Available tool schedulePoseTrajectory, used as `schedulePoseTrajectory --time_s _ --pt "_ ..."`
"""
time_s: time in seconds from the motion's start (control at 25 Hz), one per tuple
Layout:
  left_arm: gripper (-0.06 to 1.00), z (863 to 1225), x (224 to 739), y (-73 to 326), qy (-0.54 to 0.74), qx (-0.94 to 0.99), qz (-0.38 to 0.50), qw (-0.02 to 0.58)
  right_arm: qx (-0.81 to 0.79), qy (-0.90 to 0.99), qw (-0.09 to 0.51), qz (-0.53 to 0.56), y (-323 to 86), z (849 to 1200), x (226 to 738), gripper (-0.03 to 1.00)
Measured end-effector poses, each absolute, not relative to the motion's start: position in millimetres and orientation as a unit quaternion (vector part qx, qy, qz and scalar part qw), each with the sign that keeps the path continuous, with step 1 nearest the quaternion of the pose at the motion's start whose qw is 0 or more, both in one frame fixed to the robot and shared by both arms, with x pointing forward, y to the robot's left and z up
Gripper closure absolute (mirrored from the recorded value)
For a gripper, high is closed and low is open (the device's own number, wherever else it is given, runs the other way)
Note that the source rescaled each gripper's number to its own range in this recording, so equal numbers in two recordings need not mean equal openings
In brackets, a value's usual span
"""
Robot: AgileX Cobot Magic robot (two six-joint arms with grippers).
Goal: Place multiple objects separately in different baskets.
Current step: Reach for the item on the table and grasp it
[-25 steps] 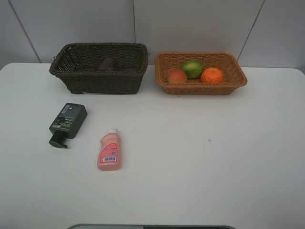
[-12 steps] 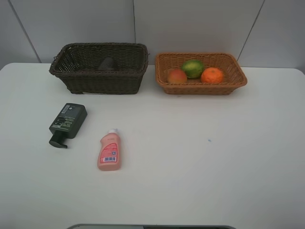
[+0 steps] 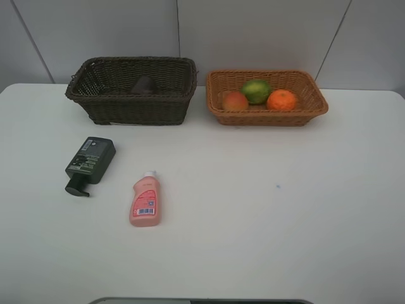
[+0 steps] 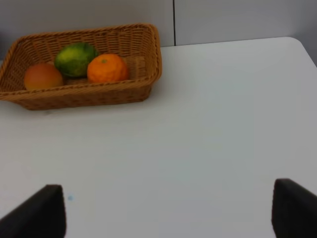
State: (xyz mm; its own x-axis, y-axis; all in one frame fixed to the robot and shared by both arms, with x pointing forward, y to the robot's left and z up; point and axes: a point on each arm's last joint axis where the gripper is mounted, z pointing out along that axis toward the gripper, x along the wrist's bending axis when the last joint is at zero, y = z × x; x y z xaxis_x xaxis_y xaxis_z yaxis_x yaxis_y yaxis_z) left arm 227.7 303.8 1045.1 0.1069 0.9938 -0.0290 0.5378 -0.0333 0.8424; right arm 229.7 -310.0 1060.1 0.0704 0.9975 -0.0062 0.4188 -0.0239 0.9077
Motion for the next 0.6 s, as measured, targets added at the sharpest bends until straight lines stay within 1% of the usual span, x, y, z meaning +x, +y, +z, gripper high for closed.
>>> schedulePoseTrajectory --time_s 0.6 --pt "0.10 1045.1 227.7 303.8 0.591 0.648 0.312 0.366 0.615 0.576 0.396 0.365 -310.0 1060.1 229.7 0.06"
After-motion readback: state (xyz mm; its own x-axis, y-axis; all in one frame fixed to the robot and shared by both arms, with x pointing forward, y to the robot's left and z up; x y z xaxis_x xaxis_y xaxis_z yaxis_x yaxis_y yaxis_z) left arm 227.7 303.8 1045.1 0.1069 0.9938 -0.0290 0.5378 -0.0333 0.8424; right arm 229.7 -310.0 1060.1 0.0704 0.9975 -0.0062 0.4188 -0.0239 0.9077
